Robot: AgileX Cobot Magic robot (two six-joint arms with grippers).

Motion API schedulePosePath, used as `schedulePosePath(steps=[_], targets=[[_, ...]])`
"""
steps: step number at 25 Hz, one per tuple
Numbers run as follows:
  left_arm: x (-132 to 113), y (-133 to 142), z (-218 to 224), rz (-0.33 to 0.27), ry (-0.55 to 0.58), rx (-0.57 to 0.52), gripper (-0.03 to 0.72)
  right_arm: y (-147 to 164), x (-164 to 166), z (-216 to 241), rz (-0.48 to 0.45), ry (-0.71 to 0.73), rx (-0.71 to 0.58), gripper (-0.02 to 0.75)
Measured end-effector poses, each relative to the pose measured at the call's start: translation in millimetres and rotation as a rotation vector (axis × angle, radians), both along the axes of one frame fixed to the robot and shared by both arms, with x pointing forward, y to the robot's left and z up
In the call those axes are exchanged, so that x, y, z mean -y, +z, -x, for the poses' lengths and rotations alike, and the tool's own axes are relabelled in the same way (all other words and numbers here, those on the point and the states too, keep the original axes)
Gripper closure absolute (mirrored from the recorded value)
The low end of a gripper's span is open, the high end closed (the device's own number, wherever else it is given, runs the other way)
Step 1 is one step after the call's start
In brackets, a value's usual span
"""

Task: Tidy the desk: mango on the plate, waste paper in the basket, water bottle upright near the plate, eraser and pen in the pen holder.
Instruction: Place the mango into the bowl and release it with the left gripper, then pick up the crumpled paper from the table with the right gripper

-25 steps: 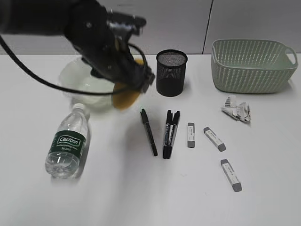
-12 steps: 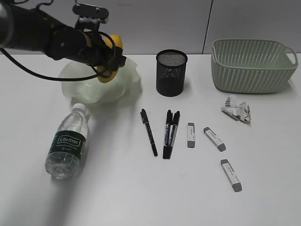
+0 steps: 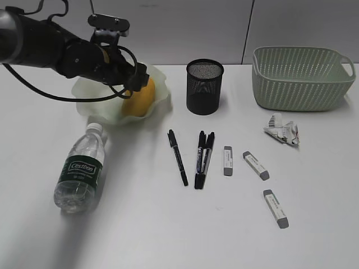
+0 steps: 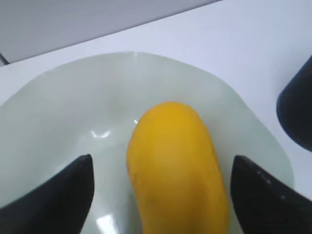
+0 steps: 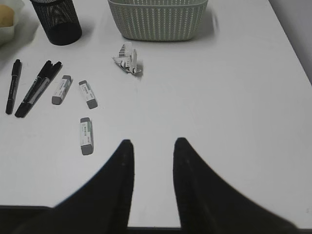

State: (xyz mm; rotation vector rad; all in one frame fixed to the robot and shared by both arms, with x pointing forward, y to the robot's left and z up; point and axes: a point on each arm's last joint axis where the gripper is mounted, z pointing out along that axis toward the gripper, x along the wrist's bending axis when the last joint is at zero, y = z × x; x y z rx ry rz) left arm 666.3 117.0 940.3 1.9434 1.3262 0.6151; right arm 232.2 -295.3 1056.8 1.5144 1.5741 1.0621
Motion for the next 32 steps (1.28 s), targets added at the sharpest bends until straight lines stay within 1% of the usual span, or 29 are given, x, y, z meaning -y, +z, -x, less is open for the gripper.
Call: schedulePosePath(steps=[3, 5, 6, 8, 10, 12, 13, 17, 18, 19, 21, 24, 25, 27, 29, 32], targets=[[-5, 5, 2, -0.019, 0.019, -0.029, 0.024, 0, 0, 0, 0.0, 0.0, 0.0, 0.504], [-8, 19, 7, -0.03, 0.038, -0.046, 0.037, 0, 0, 0, 0.0, 0.0, 0.0, 0.504], [-11, 31, 11, -0.035, 0.048, -0.048, 0.051, 0, 0, 0, 0.0, 0.0, 0.0, 0.504], [-17, 55, 19, -0.042, 0.067, -0.046, 0.104, 0, 0, 0, 0.0, 0.0, 0.0, 0.504], [-25, 85, 35, -0.035, 0.075, -0.018, 0.159, 0, 0, 0, 0.0, 0.0, 0.0, 0.504], [-37, 105, 61, -0.03, 0.078, 0.0, 0.204, 0, 0, 0, 0.0, 0.0, 0.0, 0.504], [-44, 120, 77, -0.02, 0.08, 0.022, 0.214, 0, 0, 0, 0.0, 0.0, 0.0, 0.504], [-78, 159, 164, -0.002, 0.086, 0.063, 0.232, 0, 0, 0, 0.0, 0.0, 0.0, 0.504], [-88, 164, 190, 0.006, 0.095, 0.059, 0.234, 0, 0, 0, 0.0, 0.0, 0.0, 0.504], [-99, 162, 212, 0.006, 0.105, 0.045, 0.235, 0, 0, 0, 0.0, 0.0, 0.0, 0.504], [-121, 165, 260, 0.034, 0.128, 0.052, 0.234, 0, 0, 0, 0.0, 0.0, 0.0, 0.504], [-150, 161, 324, 0.105, 0.147, 0.119, 0.234, 0, 0, 0, 0.0, 0.0, 0.0, 0.504], [-158, 157, 340, 0.117, 0.155, 0.127, 0.234, 0, 0, 0, -0.001, 0.001, 0.0, 0.504], [-172, 149, 366, 0.119, 0.174, 0.131, 0.234, 0, 0, 0, -0.001, 0.0, 0.0, 0.504], [-184, 140, 388, 0.109, 0.2, 0.131, 0.234, 0, 0, 0, -0.001, 0.0, 0.0, 0.504], [-196, 129, 408, 0.105, 0.23, 0.148, 0.239, 0, 0, 0, -0.001, 0.0, 0.001, 0.504]])
